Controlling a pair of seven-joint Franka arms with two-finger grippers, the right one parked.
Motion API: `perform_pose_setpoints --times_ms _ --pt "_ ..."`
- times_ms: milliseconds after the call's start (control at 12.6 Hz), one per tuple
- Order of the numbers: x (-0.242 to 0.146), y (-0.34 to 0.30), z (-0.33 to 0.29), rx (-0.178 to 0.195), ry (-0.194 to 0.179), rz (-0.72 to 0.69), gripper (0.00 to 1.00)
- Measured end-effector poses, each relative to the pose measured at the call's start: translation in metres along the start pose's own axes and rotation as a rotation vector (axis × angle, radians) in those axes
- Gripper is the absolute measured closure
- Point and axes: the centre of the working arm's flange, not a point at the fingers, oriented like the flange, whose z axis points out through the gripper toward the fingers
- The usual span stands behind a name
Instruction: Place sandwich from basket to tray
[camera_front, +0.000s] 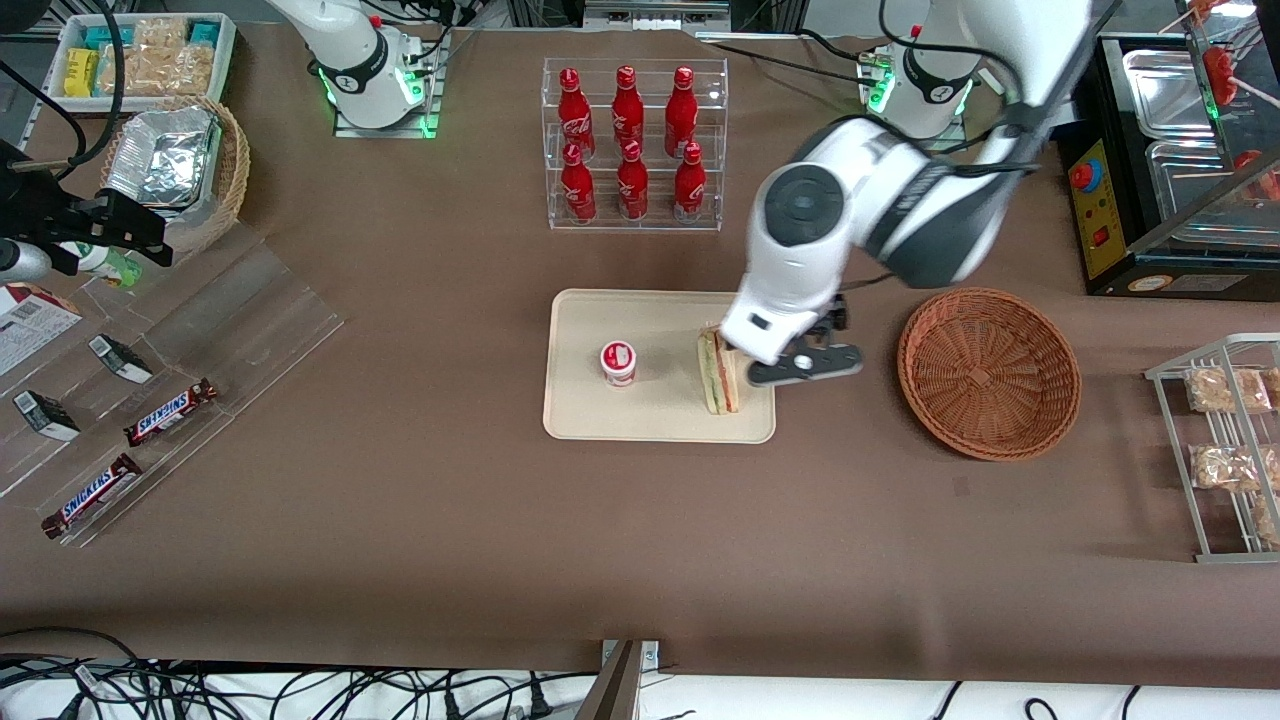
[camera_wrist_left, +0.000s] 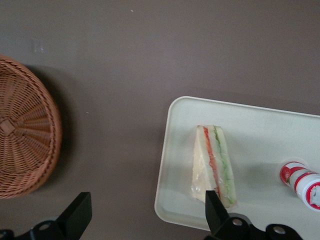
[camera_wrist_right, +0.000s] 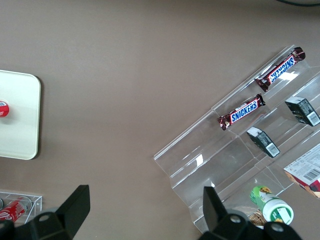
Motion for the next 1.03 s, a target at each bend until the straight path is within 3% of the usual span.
perform_pose_setpoints --times_ms 318,477,636,875,1034 --pt "0.047 -0.093 -0.032 -0.019 -0.093 0.091 0.00" --pt "0.068 -0.139 -0.041 -0.037 -0.123 0.111 0.00" --pt "0.088 -0.198 -0.048 -0.072 -0.132 0.139 0.00" --pt "0.098 -0.266 -0.053 -0.065 -0.142 0.209 0.00" --pt "0.100 -0.284 -0.053 -0.093 -0.148 0.243 0.00"
